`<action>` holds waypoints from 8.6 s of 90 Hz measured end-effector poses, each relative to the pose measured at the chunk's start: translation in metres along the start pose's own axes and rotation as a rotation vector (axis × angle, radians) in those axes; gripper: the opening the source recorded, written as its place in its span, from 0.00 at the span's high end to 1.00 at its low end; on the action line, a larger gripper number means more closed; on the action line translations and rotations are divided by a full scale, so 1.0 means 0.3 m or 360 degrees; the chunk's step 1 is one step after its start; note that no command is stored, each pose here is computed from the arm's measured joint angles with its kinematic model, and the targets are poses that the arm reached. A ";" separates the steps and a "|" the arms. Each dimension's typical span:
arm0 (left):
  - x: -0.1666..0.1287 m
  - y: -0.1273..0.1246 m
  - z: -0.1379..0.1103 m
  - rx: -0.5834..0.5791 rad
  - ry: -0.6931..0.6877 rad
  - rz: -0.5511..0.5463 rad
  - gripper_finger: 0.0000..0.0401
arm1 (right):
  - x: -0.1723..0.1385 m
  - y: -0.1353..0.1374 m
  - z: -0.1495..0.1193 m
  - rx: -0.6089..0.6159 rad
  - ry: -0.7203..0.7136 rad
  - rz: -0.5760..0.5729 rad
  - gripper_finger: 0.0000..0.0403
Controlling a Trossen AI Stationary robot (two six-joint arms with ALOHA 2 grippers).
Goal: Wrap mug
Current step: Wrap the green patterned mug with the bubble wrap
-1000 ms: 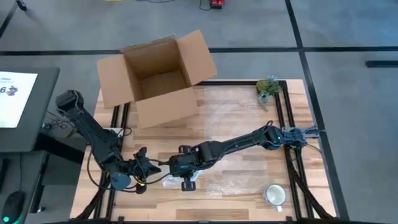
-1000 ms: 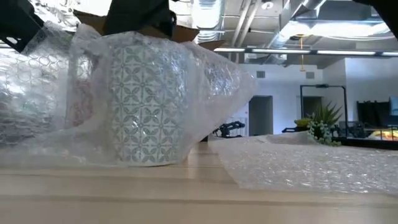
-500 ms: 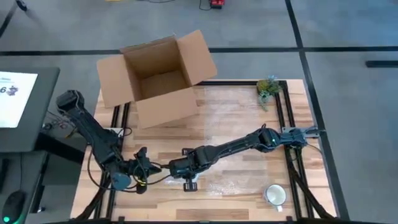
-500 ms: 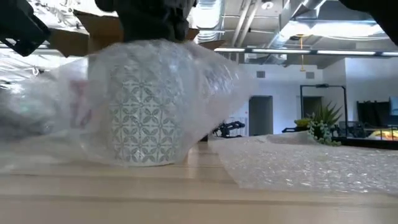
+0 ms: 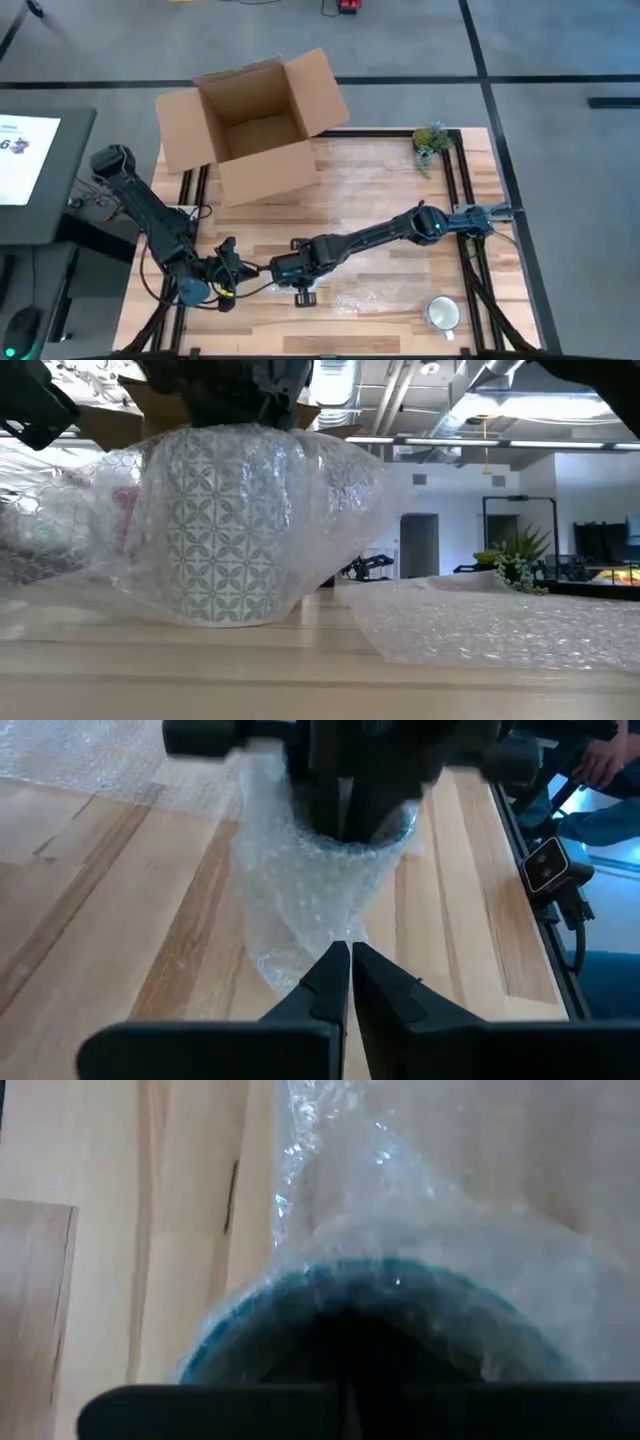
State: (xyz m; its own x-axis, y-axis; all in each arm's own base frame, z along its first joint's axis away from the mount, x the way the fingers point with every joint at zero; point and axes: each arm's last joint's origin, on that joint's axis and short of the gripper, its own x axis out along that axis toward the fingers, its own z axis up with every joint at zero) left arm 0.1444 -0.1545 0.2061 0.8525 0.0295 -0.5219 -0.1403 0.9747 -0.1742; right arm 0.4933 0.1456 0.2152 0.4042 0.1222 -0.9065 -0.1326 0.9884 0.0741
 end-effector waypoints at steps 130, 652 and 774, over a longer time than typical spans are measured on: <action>-0.003 -0.002 -0.003 -0.0002 0.0004 -0.0007 1.00 | -0.072 0.005 0.016 -0.0150 -0.0089 -0.0052 0.85; 0.156 0.087 0.124 0.0213 -0.0109 0.0223 1.00 | 0.030 -0.311 -0.098 0.0326 -0.0098 -0.0114 0.82; 0.274 0.069 0.041 0.0264 0.0035 0.0295 1.00 | 0.035 -0.245 -0.059 0.0264 -0.0058 0.0151 0.82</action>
State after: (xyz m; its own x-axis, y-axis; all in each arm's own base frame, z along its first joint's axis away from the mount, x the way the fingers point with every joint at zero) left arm 0.2179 -0.1292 0.1699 0.8085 0.2080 -0.5504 -0.2072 0.9762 0.0646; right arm 0.4912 0.0725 0.1928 0.4298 0.2158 -0.8768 -0.0217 0.9732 0.2289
